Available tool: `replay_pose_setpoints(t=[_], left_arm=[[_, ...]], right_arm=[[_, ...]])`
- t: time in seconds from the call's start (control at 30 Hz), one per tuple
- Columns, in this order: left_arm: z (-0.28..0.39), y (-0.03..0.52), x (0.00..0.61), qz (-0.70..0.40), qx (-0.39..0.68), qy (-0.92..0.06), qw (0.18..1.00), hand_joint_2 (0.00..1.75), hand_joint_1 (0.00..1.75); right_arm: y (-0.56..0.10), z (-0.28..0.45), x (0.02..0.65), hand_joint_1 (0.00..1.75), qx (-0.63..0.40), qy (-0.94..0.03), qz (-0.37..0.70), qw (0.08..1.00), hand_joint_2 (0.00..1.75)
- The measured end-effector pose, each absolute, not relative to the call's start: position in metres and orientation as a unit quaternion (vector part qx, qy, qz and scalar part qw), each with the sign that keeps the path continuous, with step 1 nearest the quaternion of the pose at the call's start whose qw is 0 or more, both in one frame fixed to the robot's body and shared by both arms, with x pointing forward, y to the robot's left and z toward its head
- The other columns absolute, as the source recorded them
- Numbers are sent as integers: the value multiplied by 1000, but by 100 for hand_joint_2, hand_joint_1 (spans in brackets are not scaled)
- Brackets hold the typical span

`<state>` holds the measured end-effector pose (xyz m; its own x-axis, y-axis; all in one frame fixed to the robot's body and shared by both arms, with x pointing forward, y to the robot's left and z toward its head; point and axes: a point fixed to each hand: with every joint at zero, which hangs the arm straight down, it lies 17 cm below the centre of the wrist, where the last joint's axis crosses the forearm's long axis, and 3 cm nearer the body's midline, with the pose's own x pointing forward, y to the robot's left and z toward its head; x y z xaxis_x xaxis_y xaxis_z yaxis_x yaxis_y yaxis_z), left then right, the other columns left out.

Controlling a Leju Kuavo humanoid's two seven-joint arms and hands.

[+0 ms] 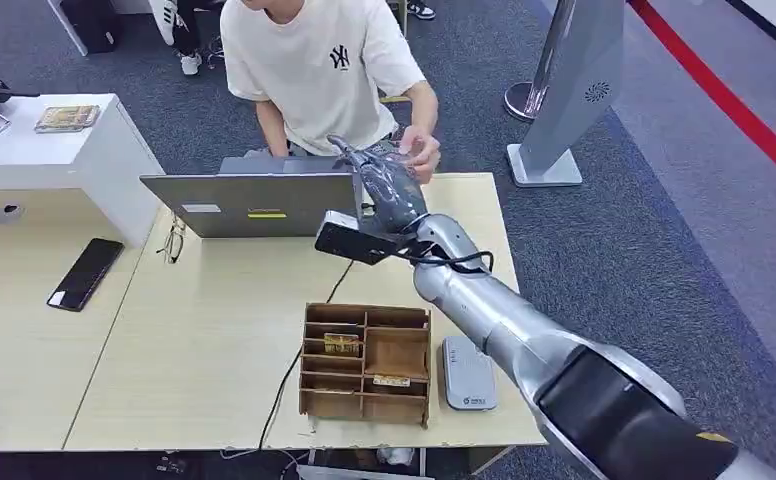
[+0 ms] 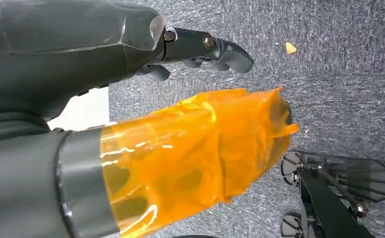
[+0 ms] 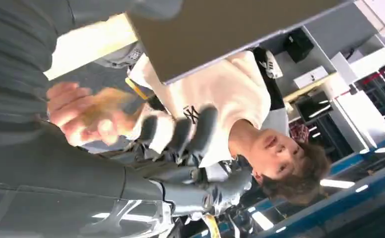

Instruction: Pass the card to the sensor for recognition and then transmit it.

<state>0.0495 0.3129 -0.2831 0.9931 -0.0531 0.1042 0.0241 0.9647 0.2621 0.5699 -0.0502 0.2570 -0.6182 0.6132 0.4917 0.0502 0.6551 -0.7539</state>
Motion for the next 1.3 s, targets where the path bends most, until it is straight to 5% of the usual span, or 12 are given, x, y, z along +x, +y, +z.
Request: replay_pose_setpoints(t=[0.3,0.33,0.6,1.3], left_arm=[[-283,313,48,-14,132,-54,990,0,0],[-283,313,48,-12,132,-54,990,0,0],[-283,313,47,-7,132,-57,990,0,0],[-284,314,42,12,132,-52,990,0,0]], right_arm=[[-47,235,560,0,-114,-827,332,439,175],[-45,234,557,0,-92,-829,321,448,0],[-49,230,531,0,76,-836,218,499,0],[-134,187,488,0,164,-813,98,550,0]])
